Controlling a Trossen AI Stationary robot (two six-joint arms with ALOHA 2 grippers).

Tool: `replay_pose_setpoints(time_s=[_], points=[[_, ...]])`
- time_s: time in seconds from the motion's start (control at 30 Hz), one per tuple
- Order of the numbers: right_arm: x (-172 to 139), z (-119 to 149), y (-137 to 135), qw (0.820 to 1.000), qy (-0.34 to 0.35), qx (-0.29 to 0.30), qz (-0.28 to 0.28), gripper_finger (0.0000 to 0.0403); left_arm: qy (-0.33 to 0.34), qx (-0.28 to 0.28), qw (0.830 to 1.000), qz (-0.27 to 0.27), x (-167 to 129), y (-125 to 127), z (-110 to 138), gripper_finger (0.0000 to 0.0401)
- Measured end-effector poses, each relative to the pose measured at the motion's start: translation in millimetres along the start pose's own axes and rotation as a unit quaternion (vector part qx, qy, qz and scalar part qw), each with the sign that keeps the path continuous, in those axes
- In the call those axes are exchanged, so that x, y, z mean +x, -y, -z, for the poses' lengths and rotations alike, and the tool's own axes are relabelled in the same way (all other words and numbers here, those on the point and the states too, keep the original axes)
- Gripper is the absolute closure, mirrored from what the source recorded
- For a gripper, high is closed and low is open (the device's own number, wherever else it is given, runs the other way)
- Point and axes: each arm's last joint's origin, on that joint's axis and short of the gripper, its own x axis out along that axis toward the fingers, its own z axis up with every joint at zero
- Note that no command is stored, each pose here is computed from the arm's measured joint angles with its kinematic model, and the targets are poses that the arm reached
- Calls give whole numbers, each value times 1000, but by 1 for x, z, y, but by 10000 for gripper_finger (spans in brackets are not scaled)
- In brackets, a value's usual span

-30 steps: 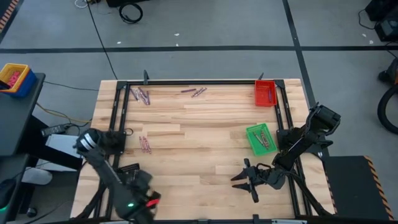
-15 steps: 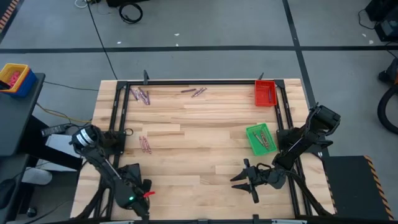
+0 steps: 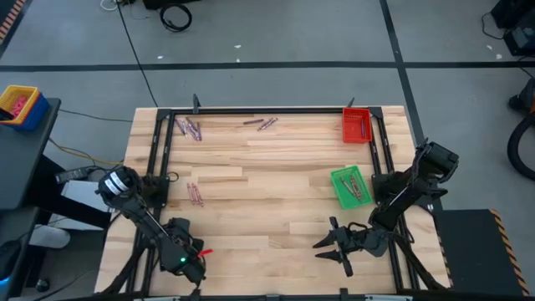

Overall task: Sort crayons
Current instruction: Put the white crayon into the black bin, then put the pink crayon into the green bin

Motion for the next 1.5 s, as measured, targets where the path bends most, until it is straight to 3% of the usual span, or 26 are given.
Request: replay_pose_setpoints(time_s=[0.23, 0.33, 0.43, 0.57, 0.67, 0.8, 1.03, 1.2, 1.37, 1.5], points=[[0, -1, 0, 1000, 3, 1, -1, 266, -22, 14, 999, 33, -18, -11, -5, 264], [0, 0, 0, 1000, 3, 1, 0, 266, -15, 20, 995, 99, -48, -20, -9, 243], [1, -1, 1, 1000, 4, -6, 3, 266, 57, 7, 982, 179, -87, -36, -20, 235], [4, -3, 5, 1000, 6, -6, 12, 266, 162, -43, 949, 268, -116, -44, -43, 241], [6, -4, 7, 1000, 8, -5, 18, 266, 184, -68, 949, 248, -110, -31, -68, 250], [7, -5, 9, 1000, 5, -21, 19, 266, 169, -81, 969, 158, -79, -5, -106, 256], [7, -2, 10, 999, -11, -29, 17, 266, 77, -81, 985, 132, -22, 26, -155, 257], [7, -2, 10, 999, -11, -36, 18, 266, 67, -111, 983, 130, -2, 29, -165, 257], [7, -1, 11, 999, -14, -43, 20, 266, 66, -144, 980, 120, 4, 25, -161, 257], [7, 1, 12, 998, -24, -51, 25, 266, 60, -168, 973, 144, 12, 28, -154, 257]])
